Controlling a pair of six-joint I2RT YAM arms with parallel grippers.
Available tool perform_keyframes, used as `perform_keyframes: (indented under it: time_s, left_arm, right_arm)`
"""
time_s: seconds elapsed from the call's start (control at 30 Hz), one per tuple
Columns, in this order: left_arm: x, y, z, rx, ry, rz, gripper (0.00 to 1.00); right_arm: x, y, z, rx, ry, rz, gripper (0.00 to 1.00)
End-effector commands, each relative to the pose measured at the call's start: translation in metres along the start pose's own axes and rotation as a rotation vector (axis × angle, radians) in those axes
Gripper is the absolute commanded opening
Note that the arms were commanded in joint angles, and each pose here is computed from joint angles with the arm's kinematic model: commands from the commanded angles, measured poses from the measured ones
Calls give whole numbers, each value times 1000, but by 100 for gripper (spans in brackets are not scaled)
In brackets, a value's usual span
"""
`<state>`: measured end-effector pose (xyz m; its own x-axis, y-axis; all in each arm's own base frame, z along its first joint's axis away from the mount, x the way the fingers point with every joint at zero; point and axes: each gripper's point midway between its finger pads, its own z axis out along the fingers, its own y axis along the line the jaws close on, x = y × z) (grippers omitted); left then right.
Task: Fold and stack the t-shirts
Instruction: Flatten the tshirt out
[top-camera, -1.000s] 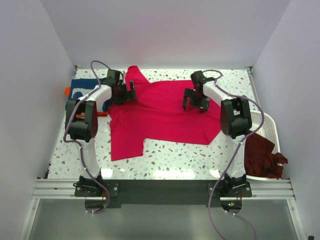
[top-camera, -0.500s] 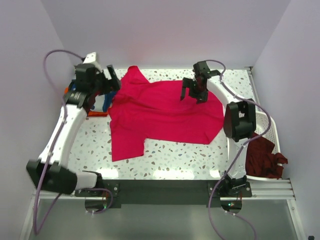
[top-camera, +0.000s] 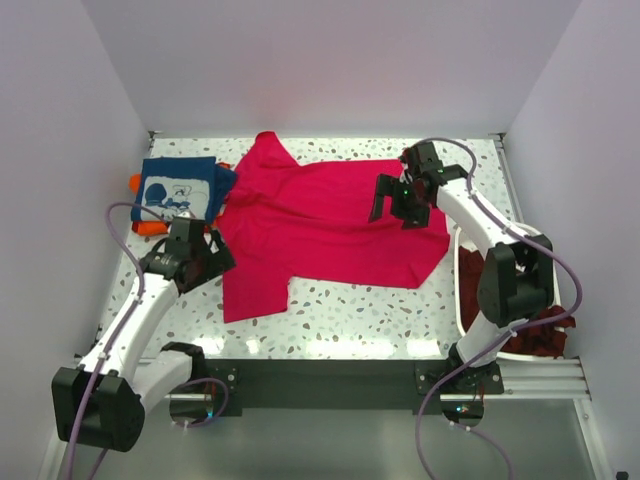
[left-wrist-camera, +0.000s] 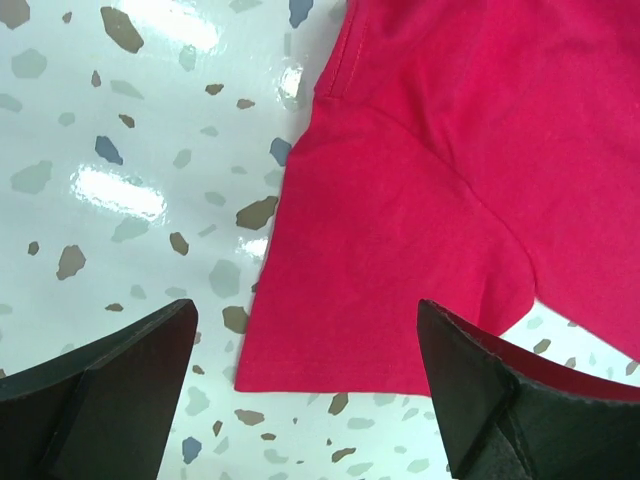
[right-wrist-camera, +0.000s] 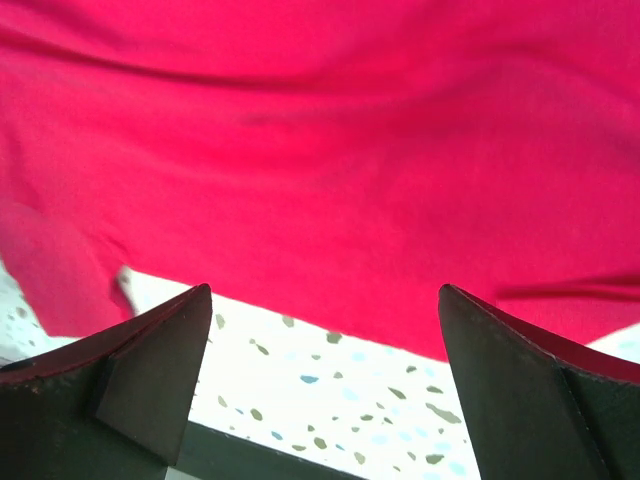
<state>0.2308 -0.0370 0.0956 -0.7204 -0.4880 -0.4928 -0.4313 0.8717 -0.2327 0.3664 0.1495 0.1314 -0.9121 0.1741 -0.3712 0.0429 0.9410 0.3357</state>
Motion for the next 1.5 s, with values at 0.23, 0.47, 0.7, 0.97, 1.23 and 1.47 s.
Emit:
perform_keyframes:
  time_s: [0.23,0.47,0.7,0.97,1.23,1.47]
  left_arm:
    - [33,1,19,-65,77,-13,85]
    - [58,14,18,-143,118,20,78]
    - [70,23,21,-211,147,0,75]
    - [88,31,26,-245,184,-62,69]
    - [96,32,30,-272,196,-58,60]
    - [108,37,38,-281,221,-64,50]
  right_arm:
    - [40,-12,-12,-21,43,-43,98]
    - [43,-4,-6,-67,48,2,98]
    - [53,-10,-6,-54,55,0,98]
    - [65,-17,-6,-44,69,7,98]
    - [64,-17,-7,-36,69,0,98]
    - [63,-19,-8,-24,65,-2,98]
